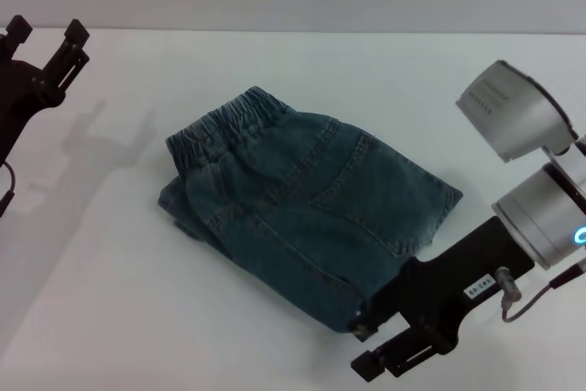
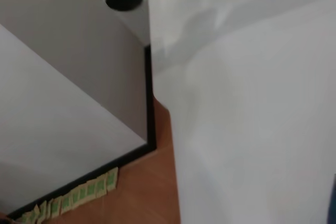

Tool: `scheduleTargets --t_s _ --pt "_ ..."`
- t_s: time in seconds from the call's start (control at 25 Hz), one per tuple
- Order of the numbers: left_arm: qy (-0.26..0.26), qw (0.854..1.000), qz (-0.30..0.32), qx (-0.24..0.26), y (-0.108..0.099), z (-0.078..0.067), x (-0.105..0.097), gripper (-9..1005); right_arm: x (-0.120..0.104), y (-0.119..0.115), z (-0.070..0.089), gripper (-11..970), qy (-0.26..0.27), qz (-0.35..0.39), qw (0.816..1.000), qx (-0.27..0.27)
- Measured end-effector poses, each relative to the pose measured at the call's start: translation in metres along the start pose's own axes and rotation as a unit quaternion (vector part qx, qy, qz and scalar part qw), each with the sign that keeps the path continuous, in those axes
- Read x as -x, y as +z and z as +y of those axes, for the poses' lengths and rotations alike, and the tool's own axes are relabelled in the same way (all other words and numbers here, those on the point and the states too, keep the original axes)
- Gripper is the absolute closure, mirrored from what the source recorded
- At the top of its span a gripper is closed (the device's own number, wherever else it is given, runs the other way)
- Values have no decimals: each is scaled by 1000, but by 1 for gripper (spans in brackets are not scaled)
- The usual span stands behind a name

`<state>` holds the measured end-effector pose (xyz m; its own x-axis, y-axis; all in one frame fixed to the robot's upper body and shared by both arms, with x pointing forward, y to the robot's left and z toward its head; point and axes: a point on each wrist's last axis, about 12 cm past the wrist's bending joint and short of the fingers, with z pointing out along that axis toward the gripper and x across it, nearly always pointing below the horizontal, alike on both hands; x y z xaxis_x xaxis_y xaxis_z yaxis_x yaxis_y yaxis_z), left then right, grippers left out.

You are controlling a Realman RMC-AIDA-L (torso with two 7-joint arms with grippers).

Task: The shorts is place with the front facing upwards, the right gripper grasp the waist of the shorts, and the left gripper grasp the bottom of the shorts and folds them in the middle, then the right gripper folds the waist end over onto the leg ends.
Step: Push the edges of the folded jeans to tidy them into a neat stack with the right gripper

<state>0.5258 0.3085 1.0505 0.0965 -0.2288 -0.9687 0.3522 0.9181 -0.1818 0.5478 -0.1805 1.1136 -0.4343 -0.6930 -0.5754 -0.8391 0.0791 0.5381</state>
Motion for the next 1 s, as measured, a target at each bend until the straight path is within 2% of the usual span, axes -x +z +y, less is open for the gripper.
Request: scheduleTargets --t_s 0.44,1.0 --pt "-5 1000 8 3 -3 0 -4 167 -11 5 -11 456 33 34 998 -46" --pt "-6 1000 15 5 -4 -1 -7 167 -10 0 -26 456 42 -13 993 -112"
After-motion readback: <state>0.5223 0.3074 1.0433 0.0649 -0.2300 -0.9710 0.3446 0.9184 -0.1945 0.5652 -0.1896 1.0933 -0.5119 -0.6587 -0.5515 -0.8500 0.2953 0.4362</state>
